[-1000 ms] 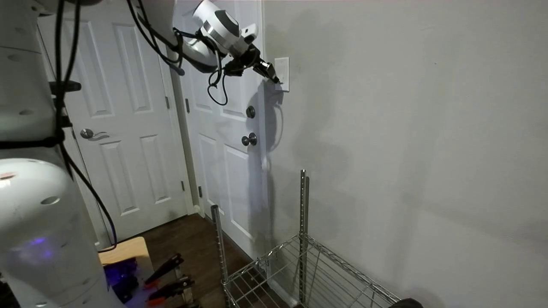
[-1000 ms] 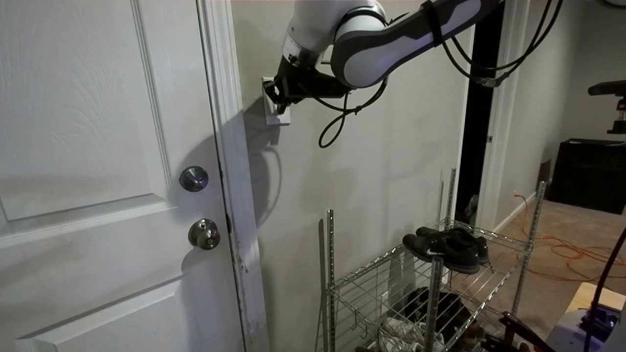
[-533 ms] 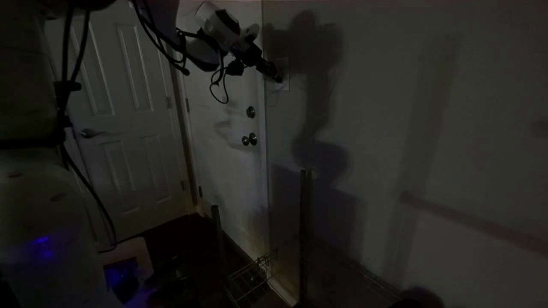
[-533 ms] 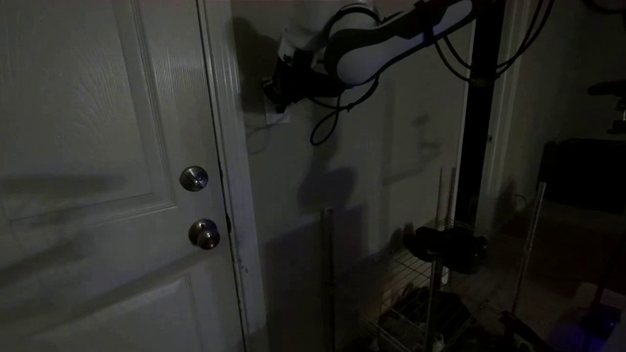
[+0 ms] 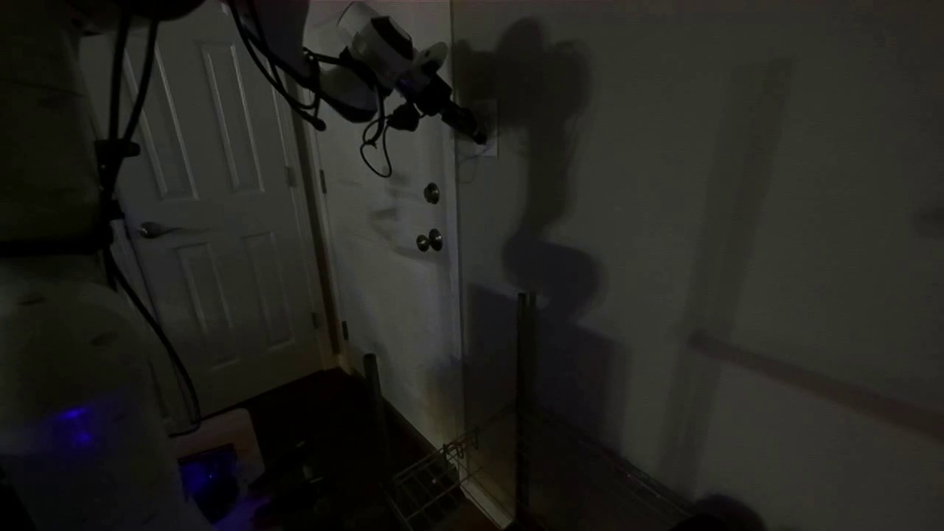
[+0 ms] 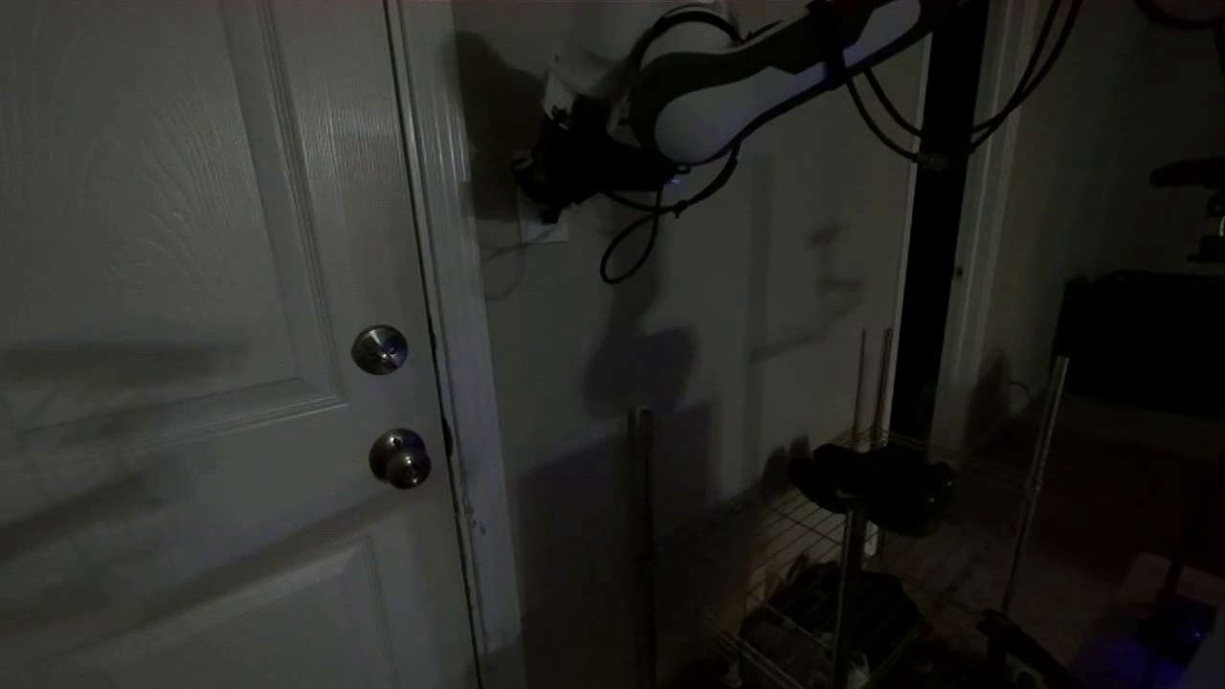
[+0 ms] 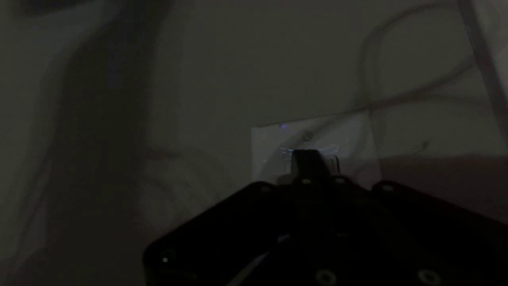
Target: Turn off the light switch.
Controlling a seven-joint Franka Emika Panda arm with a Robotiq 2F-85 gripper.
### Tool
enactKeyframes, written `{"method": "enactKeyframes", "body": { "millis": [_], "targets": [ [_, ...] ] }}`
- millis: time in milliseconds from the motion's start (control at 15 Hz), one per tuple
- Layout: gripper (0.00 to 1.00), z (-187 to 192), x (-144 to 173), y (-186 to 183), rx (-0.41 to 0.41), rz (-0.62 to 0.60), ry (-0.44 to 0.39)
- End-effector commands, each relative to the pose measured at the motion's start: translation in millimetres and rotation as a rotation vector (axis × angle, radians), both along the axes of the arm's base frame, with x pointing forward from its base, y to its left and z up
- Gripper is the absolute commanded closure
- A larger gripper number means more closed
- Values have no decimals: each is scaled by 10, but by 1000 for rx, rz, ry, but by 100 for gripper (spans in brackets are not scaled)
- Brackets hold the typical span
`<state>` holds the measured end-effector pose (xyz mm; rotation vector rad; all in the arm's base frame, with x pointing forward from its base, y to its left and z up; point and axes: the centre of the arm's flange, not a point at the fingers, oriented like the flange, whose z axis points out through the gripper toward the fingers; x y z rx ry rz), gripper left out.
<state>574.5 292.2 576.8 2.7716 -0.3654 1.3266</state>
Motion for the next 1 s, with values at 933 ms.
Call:
{"method": "enactKeyframes", "body": {
  "millis": [933],
  "targets": [
    [100, -253, -207, -422, 96, -103, 96]
  ]
}}
